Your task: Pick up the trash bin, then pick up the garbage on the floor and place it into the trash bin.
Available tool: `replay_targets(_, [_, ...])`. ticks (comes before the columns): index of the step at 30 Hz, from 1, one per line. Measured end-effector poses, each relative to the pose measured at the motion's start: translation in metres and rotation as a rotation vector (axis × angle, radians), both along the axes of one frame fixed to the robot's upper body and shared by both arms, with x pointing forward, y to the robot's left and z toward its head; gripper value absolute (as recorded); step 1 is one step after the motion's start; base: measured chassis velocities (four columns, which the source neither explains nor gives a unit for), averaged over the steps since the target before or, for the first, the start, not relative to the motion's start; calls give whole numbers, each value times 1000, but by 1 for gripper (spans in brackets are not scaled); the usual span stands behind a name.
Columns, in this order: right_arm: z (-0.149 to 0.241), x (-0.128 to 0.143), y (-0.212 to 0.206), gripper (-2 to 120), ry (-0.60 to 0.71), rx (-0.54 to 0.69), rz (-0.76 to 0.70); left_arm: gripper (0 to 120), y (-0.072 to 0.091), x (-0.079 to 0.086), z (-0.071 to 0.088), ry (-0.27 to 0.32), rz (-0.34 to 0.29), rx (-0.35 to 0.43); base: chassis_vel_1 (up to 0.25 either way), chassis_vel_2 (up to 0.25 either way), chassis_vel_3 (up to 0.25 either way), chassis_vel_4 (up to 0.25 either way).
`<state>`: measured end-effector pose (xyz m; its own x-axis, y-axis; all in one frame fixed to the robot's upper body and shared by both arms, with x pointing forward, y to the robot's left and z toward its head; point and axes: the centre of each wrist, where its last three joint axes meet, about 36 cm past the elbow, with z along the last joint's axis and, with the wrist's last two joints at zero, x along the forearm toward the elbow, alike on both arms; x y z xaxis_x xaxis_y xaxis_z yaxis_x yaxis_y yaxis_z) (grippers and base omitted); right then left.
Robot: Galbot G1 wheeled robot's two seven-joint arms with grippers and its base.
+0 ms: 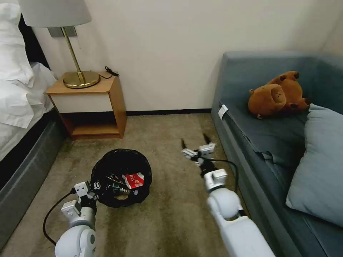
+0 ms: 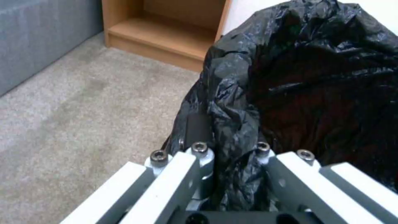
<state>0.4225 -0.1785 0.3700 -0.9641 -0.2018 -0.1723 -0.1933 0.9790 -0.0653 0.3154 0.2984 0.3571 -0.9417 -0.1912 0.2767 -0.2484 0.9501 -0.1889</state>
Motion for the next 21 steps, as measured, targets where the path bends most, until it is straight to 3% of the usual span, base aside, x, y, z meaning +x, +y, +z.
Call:
replay_targets(2, [-7, -6, -26, 100, -12, 0, -77, 3, 3, 0, 1, 2, -11, 6, 0, 0, 0, 0])
replay_targets(5, [-17, -12, -32, 100, 2, 2, -100, 3, 4, -1, -1, 5, -21, 9, 0, 0, 0, 0])
replay_targets(14, [-55, -25, -38, 100, 68, 21, -145, 3, 2, 0, -2, 0, -39, -19, 0, 0, 0, 0])
replay_targets(21, [-65, -27, -42, 100, 83, 19, -155, 3, 9, 0, -3, 6, -56, 4, 0, 0, 0, 0])
